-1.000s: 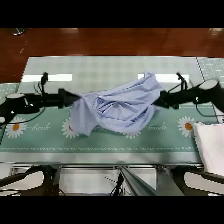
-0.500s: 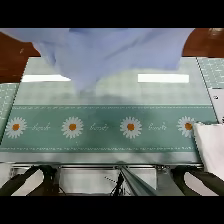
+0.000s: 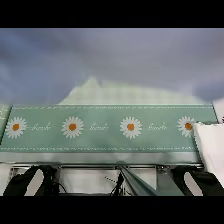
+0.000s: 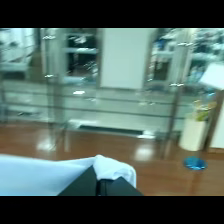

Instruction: Fold the shirts.

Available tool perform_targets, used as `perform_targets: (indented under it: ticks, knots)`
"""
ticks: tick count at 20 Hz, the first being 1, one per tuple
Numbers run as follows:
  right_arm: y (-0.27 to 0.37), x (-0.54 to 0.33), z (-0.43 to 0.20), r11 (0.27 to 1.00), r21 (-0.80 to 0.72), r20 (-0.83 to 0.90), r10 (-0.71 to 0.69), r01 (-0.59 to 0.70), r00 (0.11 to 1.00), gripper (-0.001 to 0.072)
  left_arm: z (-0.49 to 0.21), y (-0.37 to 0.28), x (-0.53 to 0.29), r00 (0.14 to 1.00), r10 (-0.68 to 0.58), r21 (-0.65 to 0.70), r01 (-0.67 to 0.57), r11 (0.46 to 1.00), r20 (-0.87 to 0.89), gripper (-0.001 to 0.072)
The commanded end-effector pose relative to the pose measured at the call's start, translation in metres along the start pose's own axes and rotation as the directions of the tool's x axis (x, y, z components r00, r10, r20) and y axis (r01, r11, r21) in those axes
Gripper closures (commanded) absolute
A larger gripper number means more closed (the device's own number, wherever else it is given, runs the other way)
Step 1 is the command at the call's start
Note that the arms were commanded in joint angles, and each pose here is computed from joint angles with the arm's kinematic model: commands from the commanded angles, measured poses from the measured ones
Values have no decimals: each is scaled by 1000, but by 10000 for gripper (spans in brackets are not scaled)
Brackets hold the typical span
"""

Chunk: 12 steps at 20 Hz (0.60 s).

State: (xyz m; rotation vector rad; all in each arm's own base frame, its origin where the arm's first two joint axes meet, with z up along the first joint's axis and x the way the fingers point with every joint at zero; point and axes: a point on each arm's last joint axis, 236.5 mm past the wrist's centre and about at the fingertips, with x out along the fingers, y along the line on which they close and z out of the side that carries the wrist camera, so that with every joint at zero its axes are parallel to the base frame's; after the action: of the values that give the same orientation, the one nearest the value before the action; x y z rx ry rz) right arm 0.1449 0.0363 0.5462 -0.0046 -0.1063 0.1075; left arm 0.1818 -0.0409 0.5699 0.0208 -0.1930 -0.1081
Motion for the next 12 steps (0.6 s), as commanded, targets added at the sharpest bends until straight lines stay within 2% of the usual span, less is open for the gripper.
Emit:
perform_targets:
  ticks: [1,4,6,9,12]
  knots:
    - [-13,-27,-9,997,10,-26,-81,82,996,686,-6,11,-27,995,96,45,-94,995,-36,685]
    - [-16,-14,-43,996,37,-153,-78,84,985,686,-72,19,-14,958,88,-51,-106,993,-271,685]
    - [-21,10,-84,995,56,-281,-68,87,957,686,-124,20,6,912,30,-120,-86,989,-409,685]
    - [-29,65,-172,989,116,-469,-25,90,883,686,-218,19,42,799,-97,-260,-75,963,-593,685]
    - [-36,120,-281,974,192,-609,22,120,793,686,-319,16,84,702,-207,-380,-98,920,-682,685]
